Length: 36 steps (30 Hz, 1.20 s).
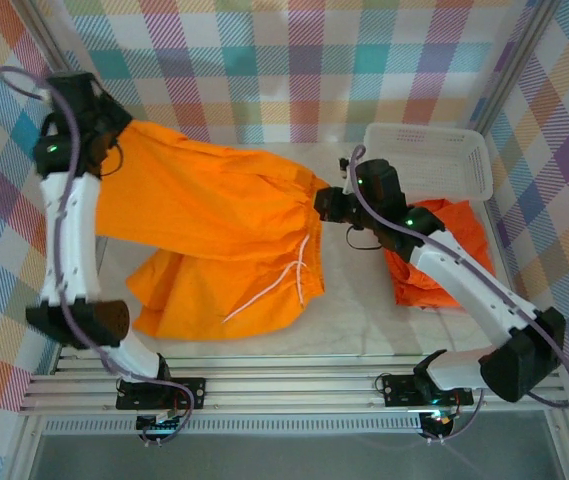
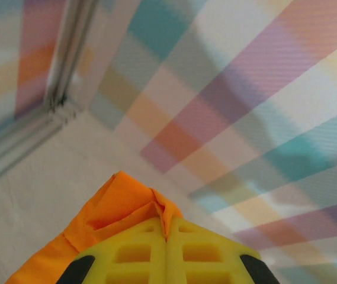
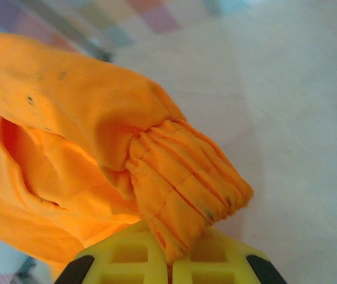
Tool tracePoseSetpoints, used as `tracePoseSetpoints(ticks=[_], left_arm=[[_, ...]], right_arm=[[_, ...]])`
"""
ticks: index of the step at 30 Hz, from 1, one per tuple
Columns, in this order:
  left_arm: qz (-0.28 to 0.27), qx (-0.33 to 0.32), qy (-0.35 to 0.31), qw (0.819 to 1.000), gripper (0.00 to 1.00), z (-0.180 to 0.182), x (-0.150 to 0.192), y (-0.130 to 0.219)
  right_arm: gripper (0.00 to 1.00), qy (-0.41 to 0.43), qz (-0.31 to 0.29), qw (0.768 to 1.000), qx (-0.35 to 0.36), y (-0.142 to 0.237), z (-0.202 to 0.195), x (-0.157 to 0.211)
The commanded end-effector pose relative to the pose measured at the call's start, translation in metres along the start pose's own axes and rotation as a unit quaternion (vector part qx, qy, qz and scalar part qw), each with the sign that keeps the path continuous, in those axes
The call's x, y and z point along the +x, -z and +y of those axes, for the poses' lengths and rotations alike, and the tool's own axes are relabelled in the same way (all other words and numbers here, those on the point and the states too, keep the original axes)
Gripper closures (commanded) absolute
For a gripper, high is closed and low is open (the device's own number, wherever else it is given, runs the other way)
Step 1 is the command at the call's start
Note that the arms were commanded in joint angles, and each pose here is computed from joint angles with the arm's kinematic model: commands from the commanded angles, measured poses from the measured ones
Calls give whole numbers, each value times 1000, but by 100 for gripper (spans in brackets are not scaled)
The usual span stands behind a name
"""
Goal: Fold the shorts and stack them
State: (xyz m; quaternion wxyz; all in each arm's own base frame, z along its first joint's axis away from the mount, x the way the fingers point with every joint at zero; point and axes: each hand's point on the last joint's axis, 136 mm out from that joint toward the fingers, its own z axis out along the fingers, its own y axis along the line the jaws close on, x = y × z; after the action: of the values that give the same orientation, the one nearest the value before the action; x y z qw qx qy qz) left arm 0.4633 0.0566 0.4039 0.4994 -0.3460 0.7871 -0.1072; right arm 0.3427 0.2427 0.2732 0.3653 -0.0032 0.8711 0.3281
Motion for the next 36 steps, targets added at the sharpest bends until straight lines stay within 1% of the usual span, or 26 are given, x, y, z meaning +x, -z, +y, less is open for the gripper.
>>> tracePoseSetpoints(ticks=[1,3,7,8,10,11,12,14,16,18,19,21,24,27,30,33,36], left_arm=[[55,35,14,998,100,-10,36,-58],[102,39,14,994,100,-14,70,-97],[163,28,3,986,99,-18,124,-151],[175,28,5,984,97,-18,135,-163],[190,36,15,981,88,-23,145,-181],[195,42,19,980,78,-26,147,-188],[198,52,20,979,65,-33,144,-191],[200,78,19,976,48,-49,137,-189],[189,100,12,977,31,-62,124,-175],[171,117,0,978,1,-71,110,-151],[166,123,-5,978,0,-73,106,-140],[162,122,-12,979,0,-68,101,-114],[164,130,-10,978,0,-55,111,-78],[180,132,12,975,0,-33,134,-48],[203,120,26,971,0,-7,164,-29],[222,102,38,969,0,21,196,-22],[240,90,53,965,0,42,223,-24]], right_arm=[[100,-88,30,993,76,-24,-66,22],[99,-110,38,989,91,-35,-89,28],[97,-129,49,984,114,-54,-118,28],[95,-133,52,982,119,-60,-124,26],[92,-140,56,981,124,-71,-133,18],[90,-145,61,980,124,-77,-138,13],[86,-149,66,979,122,-81,-140,8],[77,-157,77,977,126,-89,-145,-4],[67,-149,78,980,108,-92,-139,-17],[55,-134,68,985,89,-87,-127,-29],[50,-129,63,986,79,-84,-121,-32],[38,-122,51,989,64,-73,-112,-35],[29,-104,49,993,34,-64,-96,-28],[25,-73,82,994,-2,-66,-73,-11],[21,-33,111,993,-22,-73,-55,8],[17,-8,127,991,-36,-82,-41,21],[14,1,136,990,-38,-89,-34,28]])
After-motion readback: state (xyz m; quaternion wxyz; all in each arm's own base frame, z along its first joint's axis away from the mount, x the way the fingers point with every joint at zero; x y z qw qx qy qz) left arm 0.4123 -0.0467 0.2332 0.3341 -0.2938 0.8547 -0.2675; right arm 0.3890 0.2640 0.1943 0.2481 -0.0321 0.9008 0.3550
